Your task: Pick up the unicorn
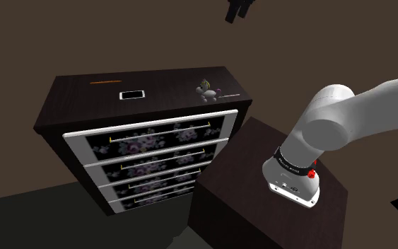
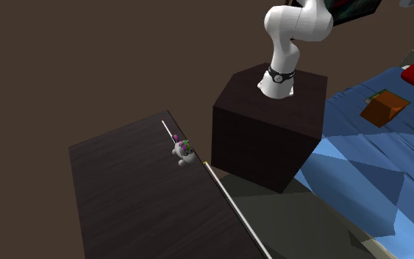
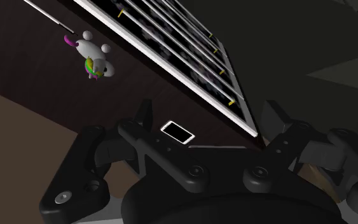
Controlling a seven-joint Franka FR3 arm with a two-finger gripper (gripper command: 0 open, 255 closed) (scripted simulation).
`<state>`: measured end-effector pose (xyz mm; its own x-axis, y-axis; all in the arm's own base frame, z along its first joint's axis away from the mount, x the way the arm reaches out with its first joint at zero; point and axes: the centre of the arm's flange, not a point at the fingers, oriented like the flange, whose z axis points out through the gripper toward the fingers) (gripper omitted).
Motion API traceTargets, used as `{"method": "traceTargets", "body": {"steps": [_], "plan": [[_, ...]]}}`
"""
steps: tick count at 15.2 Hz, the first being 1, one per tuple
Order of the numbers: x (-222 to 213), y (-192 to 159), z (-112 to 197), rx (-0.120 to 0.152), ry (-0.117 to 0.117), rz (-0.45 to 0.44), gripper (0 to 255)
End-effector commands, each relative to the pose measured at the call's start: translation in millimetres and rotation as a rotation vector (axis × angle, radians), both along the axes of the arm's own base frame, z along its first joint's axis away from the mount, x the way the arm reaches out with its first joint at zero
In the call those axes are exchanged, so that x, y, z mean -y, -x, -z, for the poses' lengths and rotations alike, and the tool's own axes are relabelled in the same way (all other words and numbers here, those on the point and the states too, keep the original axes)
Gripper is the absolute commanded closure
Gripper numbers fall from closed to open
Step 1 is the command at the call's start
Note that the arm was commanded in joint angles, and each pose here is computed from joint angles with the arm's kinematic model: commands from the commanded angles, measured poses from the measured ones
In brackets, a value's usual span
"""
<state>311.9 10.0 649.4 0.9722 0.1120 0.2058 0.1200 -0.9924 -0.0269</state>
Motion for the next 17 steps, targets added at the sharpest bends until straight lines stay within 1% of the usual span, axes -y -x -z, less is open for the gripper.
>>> {"method": "traceTargets", "body": {"steps": [1,17], "plan": [[0,0,0,0.000,0.000,0.000,0],[110,-76,165,-0.081,0.033,-0.139,0]]}}
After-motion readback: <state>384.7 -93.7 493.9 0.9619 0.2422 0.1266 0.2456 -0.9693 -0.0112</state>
